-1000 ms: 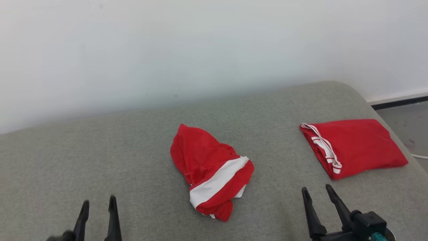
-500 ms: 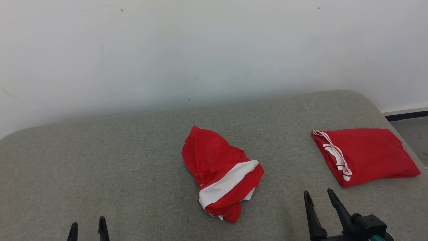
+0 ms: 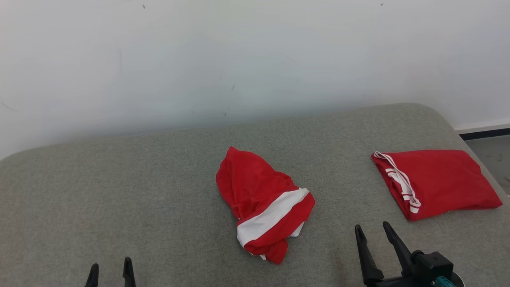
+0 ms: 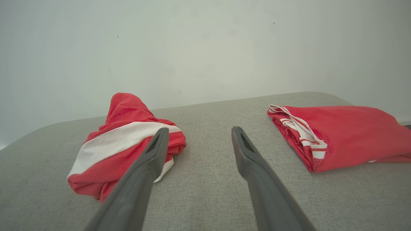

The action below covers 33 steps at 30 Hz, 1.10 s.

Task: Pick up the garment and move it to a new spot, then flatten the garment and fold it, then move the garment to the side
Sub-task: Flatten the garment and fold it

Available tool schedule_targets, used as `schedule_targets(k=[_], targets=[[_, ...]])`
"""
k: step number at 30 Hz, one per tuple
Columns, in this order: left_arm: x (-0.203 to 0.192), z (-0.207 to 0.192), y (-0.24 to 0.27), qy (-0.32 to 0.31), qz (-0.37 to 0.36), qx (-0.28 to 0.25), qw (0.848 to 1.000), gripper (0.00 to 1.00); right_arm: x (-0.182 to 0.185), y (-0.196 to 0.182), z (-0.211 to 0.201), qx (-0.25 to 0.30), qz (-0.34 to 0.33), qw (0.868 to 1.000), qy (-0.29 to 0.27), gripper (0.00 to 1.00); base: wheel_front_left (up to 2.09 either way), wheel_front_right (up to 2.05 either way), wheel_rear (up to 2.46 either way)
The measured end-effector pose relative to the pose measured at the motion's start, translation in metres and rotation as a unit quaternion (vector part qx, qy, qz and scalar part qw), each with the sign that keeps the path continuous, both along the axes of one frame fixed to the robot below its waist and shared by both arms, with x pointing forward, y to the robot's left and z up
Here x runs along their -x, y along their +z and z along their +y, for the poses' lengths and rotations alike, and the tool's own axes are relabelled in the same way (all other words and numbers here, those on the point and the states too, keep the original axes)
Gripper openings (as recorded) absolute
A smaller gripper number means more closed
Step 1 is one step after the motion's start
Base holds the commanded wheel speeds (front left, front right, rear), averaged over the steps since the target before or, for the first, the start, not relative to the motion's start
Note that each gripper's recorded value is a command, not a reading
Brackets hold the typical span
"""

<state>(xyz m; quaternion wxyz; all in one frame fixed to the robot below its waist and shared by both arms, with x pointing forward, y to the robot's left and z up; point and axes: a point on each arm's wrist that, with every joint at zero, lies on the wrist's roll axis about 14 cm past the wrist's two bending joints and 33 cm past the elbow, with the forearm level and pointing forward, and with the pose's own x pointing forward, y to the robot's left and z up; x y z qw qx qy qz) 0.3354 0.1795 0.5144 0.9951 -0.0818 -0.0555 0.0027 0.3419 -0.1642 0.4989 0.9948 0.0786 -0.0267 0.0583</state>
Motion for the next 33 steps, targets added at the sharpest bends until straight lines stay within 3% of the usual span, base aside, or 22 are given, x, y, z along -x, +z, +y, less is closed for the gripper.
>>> schedule_targets(k=[12, 22, 33], targets=[[-0.011, -0.012, -0.014, -0.017, 0.026, 0.009, 0.999, 1.00, 0.000, -0.003, 0.004, -0.003, 0.006, 1.000, 0.005, 1.00, 0.00, 0.00, 0.00], [-0.092, -0.073, 0.010, -0.113, 0.070, 0.033, 0.990, 1.00, 0.001, -0.005, -0.003, -0.005, 0.009, 1.000, -0.007, 1.00, 0.00, 0.00, 0.00], [-0.138, -0.177, -0.004, -0.235, 0.224, 0.037, 0.945, 1.00, 0.009, -0.005, -0.028, -0.001, 0.012, 0.999, -0.044, 1.00, 0.00, 0.00, 0.00]])
